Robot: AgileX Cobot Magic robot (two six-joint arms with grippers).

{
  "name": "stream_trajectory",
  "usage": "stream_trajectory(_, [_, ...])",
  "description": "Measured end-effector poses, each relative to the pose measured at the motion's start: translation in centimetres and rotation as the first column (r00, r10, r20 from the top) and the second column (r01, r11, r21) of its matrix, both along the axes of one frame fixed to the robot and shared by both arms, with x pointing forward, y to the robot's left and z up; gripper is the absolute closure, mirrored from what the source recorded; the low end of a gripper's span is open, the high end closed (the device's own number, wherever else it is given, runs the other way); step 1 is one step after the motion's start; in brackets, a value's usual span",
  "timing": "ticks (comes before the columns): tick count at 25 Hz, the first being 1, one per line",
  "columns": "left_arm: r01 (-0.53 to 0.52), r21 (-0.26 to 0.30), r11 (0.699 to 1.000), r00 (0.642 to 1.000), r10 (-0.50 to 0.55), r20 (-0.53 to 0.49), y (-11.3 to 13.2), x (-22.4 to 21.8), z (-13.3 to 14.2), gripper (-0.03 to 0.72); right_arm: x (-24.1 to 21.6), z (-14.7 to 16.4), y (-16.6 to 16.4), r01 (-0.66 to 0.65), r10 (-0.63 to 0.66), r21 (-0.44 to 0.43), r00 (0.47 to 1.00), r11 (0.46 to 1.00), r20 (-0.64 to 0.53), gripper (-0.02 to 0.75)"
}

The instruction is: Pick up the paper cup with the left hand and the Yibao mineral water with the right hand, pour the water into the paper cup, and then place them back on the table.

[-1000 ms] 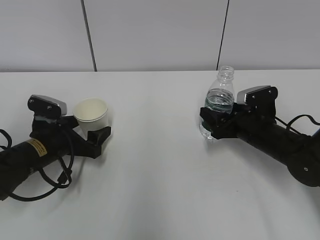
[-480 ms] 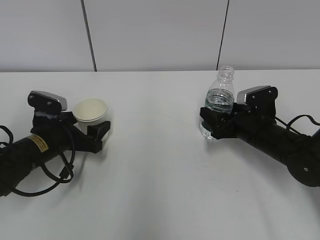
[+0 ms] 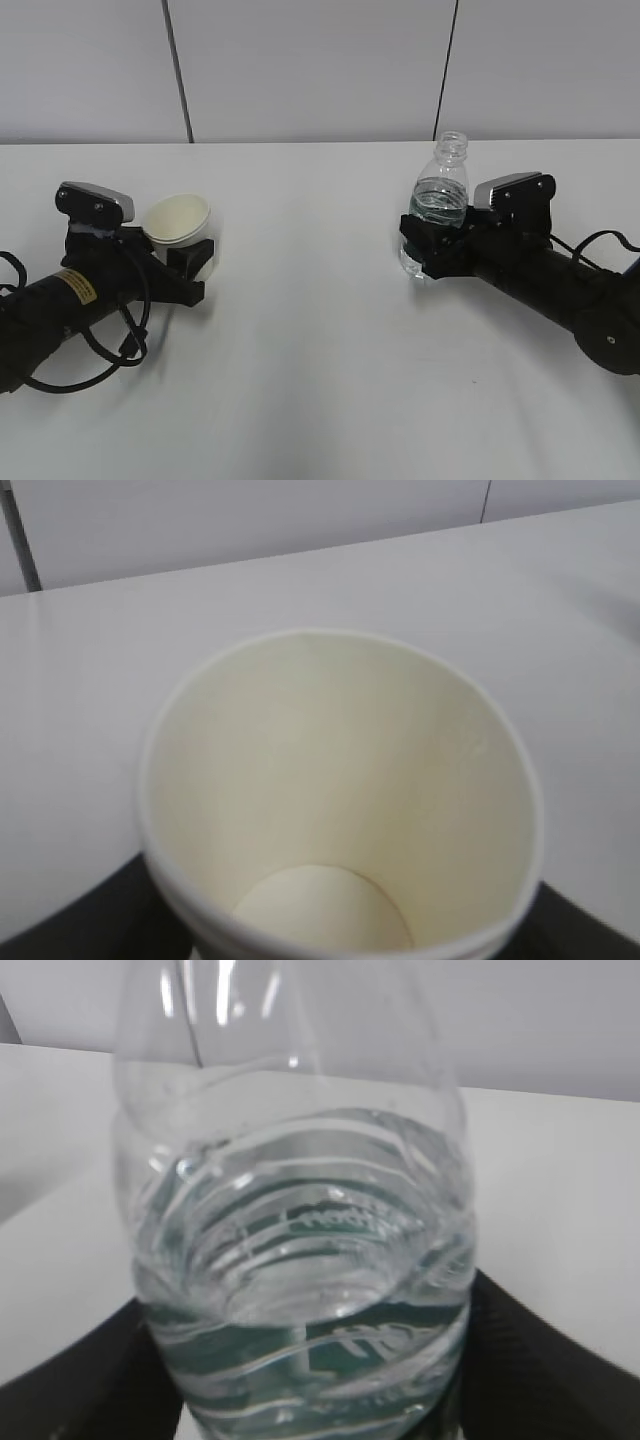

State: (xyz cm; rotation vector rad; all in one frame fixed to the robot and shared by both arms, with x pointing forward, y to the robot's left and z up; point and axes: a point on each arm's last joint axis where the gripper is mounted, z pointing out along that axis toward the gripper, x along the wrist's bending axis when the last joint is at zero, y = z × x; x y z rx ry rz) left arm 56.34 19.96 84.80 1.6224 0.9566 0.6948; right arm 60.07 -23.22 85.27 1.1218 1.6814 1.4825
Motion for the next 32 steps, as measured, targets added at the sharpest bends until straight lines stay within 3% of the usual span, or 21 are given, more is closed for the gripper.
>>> stream_trajectory(6, [0.005,0.001,1.0,1.0,-0.005,0.0,0.0,0.0,0.0,0.267,0.0,-0.3,0.0,-0.003,0.003,0.011,1.0,1.0,0.007,0.216])
stream_trajectory(17, [0.124,0.014,0.992,0.992,-0.124,0.003,-0.9,-0.6,0.0,0.276,-0.1,-0.3,0.0,-0.005,0.005,0.009,1.0,1.0,0.008,0.216])
stream_trajectory(24, [0.135,0.013,0.991,0.991,-0.135,0.002,-1.0,-0.7,0.0,0.276,-0.1,-0.3,0.1,-0.014,0.014,-0.002,1.0,1.0,0.013,0.251])
stream_trajectory(32, [0.179,-0.015,0.984,0.984,-0.179,-0.017,-1.3,-1.0,-0.1,0.276,-0.3,-0.1,0.5,-0.067,0.068,-0.04,0.997,0.997,0.021,0.253])
